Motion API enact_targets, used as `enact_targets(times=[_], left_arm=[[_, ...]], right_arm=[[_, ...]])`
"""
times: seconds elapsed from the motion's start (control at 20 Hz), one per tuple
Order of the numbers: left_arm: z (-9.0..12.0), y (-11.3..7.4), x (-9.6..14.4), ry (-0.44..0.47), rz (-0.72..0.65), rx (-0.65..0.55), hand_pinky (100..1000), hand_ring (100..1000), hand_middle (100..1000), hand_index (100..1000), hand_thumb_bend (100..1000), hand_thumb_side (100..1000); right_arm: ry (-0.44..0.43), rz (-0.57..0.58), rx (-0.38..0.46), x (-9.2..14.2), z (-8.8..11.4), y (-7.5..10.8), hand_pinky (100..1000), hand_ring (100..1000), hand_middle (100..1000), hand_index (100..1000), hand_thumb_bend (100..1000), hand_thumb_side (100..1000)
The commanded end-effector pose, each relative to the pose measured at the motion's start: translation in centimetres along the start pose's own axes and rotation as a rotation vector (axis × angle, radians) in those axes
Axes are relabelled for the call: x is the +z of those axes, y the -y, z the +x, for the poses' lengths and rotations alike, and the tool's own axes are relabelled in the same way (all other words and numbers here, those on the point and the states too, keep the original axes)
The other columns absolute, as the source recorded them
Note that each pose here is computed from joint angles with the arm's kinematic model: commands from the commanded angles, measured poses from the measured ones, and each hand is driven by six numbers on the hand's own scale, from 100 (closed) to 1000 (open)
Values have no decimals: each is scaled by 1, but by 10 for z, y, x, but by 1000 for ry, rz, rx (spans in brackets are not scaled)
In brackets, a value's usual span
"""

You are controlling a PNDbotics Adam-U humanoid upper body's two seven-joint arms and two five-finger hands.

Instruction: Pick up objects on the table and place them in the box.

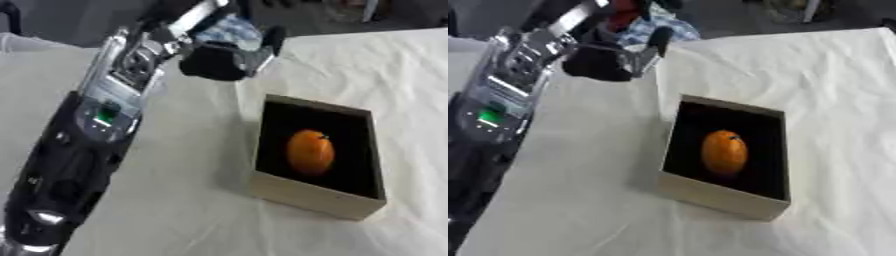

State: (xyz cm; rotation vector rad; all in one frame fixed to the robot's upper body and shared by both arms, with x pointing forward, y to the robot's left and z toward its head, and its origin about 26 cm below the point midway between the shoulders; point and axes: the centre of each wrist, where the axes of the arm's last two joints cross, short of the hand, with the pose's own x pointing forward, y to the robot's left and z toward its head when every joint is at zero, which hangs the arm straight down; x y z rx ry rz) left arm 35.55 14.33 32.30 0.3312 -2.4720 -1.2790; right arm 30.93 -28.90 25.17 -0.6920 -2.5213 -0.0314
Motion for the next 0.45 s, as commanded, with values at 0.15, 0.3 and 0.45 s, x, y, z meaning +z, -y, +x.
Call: enact_targets(times=[0.15,0.3,0.45], left_arm=[[8,-41,33,-40,129,33,596,724,766,749,100,479],[8,-52,53,-87,190,49,597,727,765,742,100,507],[8,-60,75,-130,262,58,603,729,767,735,100,531]], right_arm=[[38,-6,37,-6,6,8,580,686,583,774,100,756],[38,-7,43,-7,5,9,580,687,583,774,100,755],[38,-9,49,-7,5,10,580,687,583,774,100,755]])
